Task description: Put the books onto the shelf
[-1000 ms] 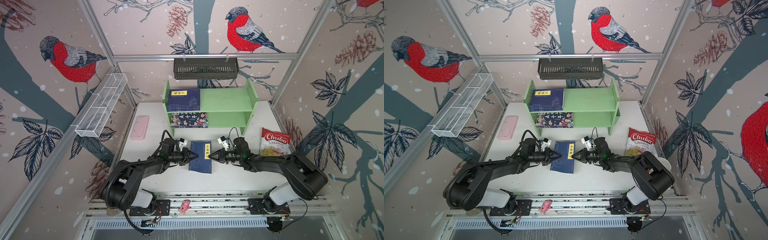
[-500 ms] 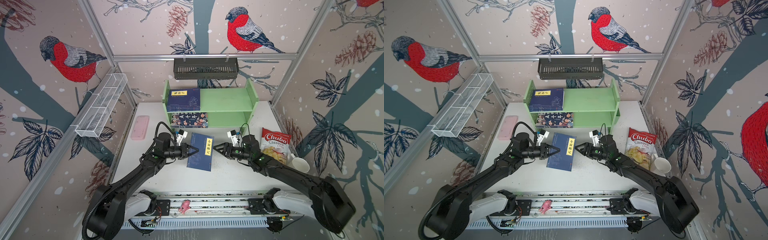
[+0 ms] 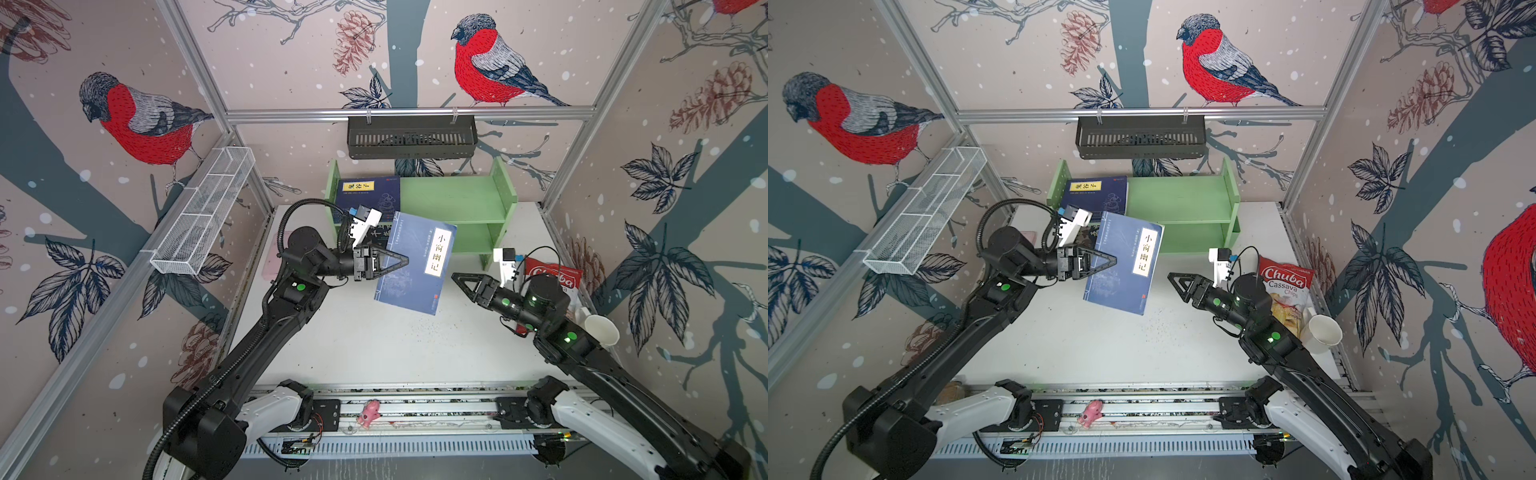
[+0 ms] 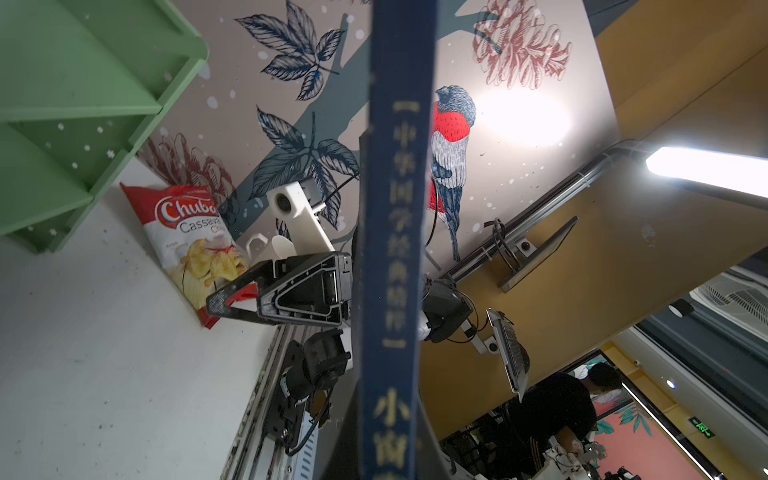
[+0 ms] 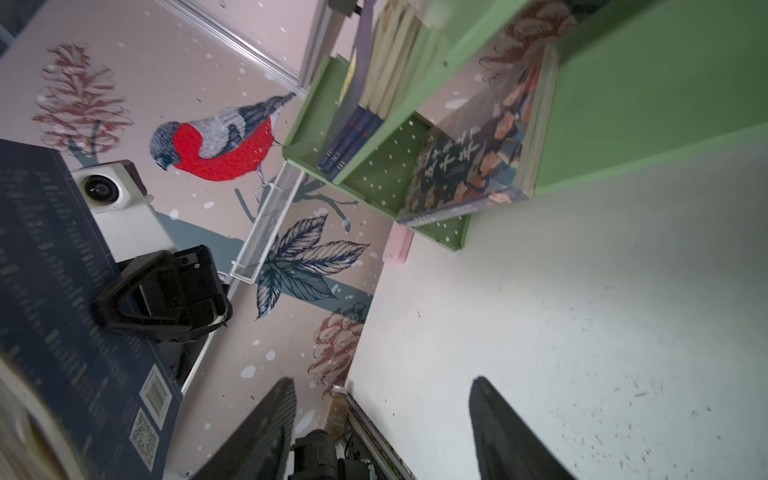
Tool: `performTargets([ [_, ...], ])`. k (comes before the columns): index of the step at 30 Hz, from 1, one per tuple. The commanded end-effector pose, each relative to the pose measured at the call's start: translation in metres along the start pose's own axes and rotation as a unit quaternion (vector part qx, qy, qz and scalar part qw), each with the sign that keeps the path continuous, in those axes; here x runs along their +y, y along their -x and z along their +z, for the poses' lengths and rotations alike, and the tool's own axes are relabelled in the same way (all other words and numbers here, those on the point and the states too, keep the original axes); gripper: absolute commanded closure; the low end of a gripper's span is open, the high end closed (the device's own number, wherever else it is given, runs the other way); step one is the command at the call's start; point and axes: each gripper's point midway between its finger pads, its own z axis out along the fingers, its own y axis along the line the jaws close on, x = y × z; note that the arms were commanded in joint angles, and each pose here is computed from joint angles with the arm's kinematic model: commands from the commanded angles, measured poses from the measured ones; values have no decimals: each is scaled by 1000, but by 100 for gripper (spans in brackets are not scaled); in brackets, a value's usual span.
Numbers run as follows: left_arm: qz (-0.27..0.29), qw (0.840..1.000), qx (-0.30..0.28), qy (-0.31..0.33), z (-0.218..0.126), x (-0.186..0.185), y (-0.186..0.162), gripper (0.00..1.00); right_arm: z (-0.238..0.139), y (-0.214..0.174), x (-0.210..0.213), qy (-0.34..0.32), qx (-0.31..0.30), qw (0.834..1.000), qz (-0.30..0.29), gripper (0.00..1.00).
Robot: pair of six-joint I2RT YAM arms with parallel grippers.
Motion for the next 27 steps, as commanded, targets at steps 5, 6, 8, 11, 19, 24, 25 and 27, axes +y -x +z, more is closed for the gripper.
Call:
performTargets([
  [5,72,988,-121,64,-3,-7,90,100,-5,31,54,66,-58,996,-17,31],
  [6,81,985,-134,71,-5,-9,102,100,-3,31,61,79,-62,995,-18,31],
  [8,78,979,-166,92,-14,-6,125,100,4,32,76,103,-64,992,-20,30],
  [11,73,967,-215,118,-32,-3,152,100,20,24,98,138,-52,989,-27,30],
  [19,17,955,-264,134,-56,19,163,100,72,18,150,202,-42,977,-47,29],
  [24,-10,953,-279,119,-60,21,159,100,102,26,155,218,-62,973,-38,29],
  [25,-11,953,-279,116,-60,20,159,100,110,25,155,220,-63,973,-38,29],
  [27,-9,955,-278,104,-59,17,159,100,119,27,159,229,-67,970,-40,29],
])
